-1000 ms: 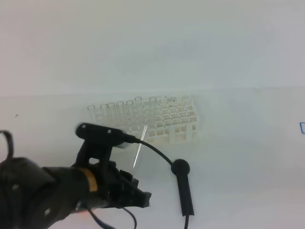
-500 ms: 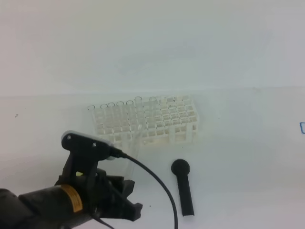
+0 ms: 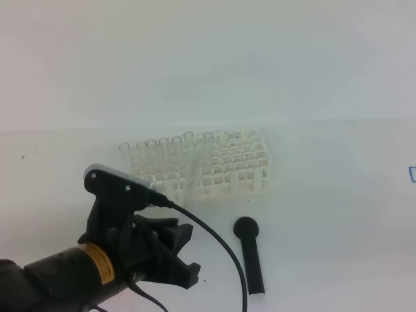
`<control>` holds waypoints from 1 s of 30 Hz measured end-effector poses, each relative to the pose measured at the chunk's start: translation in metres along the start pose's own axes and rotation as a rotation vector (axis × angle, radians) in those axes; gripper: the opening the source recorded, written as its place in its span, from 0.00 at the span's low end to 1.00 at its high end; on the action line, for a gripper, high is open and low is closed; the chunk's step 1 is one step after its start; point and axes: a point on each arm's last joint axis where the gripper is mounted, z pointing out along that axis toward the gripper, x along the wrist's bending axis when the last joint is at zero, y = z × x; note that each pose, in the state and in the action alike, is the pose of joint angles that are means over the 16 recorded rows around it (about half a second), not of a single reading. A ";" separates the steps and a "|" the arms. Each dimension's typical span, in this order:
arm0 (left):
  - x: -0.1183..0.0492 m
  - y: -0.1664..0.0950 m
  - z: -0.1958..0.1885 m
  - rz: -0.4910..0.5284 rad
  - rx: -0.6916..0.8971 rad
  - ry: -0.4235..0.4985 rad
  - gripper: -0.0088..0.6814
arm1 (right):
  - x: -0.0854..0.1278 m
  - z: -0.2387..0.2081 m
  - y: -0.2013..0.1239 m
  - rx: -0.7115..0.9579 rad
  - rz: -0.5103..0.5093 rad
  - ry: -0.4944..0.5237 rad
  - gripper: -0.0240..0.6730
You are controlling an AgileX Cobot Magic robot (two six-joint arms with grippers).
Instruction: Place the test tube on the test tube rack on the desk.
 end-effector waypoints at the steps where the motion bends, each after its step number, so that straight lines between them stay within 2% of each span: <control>1: 0.000 0.001 0.000 0.003 -0.006 -0.002 0.17 | 0.000 0.000 0.000 0.000 0.001 0.000 0.03; 19: -0.004 0.014 -0.001 -0.018 -0.156 -0.047 0.17 | 0.001 0.000 0.000 0.004 0.002 0.015 0.03; 30: -0.008 0.021 -0.003 -0.113 -0.232 -0.100 0.17 | 0.002 0.000 -0.001 0.006 0.001 0.022 0.03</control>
